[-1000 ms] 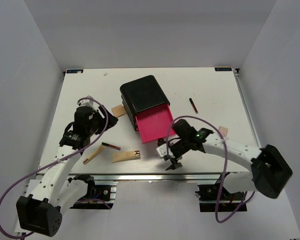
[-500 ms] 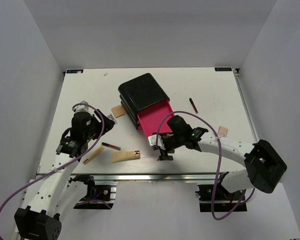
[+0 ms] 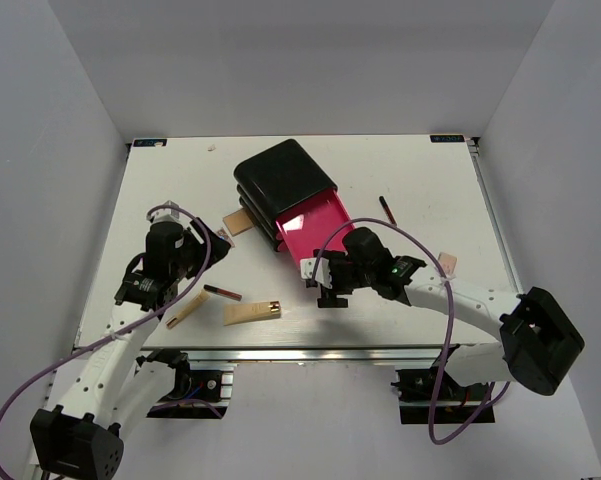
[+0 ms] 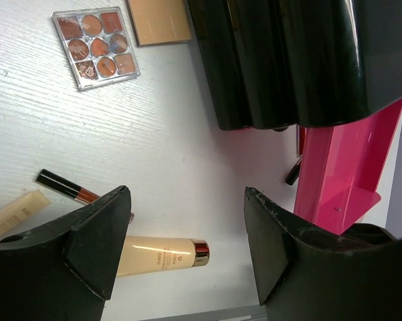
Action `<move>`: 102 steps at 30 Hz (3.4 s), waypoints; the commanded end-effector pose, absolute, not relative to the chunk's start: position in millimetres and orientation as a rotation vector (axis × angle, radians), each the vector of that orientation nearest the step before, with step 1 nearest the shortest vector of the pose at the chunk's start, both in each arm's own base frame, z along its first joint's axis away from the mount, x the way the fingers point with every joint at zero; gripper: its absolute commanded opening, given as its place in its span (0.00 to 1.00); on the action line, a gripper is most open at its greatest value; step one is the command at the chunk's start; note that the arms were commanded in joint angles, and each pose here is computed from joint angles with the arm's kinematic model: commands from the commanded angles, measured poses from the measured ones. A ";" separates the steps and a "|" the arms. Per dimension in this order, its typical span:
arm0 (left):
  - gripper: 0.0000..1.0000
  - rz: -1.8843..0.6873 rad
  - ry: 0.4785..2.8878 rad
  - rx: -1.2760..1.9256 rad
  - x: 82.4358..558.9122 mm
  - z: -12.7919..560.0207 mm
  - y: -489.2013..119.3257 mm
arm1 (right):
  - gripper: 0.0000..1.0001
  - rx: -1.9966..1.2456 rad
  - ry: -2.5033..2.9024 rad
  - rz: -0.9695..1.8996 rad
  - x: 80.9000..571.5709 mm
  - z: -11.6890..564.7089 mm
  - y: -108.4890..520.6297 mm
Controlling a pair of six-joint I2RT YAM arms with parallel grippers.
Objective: Organize the makeup
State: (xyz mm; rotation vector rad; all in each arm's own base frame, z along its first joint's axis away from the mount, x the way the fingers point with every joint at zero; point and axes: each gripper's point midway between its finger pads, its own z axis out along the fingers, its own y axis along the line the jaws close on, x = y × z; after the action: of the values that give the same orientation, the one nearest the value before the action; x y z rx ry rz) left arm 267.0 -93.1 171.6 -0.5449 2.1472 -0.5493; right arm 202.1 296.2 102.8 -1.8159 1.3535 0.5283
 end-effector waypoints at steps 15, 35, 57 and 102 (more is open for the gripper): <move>0.78 -0.661 1.915 -0.340 321.4 243.4 -116.7 | 0.73 -1.843 1.127 0.741 148.7 153.9 272.0; 0.83 -0.424 1.714 0.239 567.2 286.8 -176.6 | 0.32 -1.700 1.487 0.334 240.3 106.7 208.3; 0.69 -0.760 1.827 0.500 556.2 211.8 -227.5 | 0.31 -1.614 1.387 0.238 326.0 119.5 236.0; 0.65 -0.365 1.835 -0.439 342.4 284.6 -39.0 | 0.89 -1.976 1.297 0.798 169.4 94.5 398.6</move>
State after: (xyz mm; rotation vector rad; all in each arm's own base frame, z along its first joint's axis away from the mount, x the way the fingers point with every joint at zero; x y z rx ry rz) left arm 383.5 -49.1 341.1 -0.3229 1.6818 -0.4043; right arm 159.2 376.6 84.2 -2.0542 1.2134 0.8486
